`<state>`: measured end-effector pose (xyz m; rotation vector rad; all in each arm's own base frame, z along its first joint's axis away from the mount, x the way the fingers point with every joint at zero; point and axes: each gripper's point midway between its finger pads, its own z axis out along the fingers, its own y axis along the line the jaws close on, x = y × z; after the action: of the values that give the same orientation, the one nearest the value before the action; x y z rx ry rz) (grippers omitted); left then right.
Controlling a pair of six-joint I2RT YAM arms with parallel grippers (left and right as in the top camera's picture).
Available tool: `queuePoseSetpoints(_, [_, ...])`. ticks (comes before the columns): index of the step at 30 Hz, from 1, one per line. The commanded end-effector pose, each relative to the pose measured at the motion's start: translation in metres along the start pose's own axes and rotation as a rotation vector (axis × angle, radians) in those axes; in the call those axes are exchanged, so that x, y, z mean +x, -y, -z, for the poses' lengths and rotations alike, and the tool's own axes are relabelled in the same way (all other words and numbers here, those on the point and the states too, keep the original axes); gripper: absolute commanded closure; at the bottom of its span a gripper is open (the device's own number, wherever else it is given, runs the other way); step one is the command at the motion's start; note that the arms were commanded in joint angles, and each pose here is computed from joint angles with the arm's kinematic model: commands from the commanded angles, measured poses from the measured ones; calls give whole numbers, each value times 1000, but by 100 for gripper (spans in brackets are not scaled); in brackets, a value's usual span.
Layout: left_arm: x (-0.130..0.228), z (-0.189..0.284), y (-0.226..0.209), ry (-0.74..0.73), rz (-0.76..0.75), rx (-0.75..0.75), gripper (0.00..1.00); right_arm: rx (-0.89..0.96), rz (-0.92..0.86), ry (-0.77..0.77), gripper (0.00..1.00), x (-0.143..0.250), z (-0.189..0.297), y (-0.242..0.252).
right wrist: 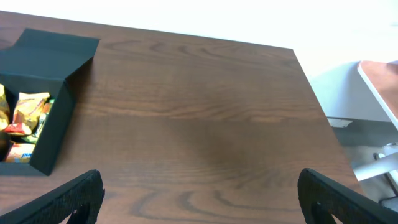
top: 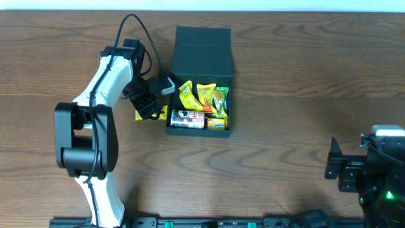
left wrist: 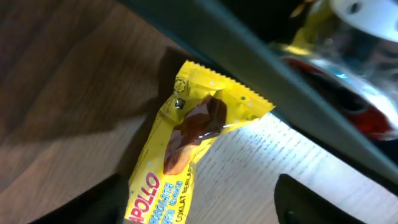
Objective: Pack container
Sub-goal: 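Grasp the last yellow packet beside the box with the left gripper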
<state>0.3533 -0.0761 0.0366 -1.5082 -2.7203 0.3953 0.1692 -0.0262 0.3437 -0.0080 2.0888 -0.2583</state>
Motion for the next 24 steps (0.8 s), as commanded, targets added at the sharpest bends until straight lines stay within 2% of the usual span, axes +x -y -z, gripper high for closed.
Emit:
queuePoseSetpoints(1, [6,-7,-4,-12,-23,17,41,47,-49,10,1,-2,2,9])
queuePoseSetpoints(10, [12,-14,-16,-7,2,12,39,49,-72,31,1,-7,2,9])
queuePoseSetpoints(24, [1,-17,-25,54,-10,-17,38,47,-114,50,1,-11,3,9])
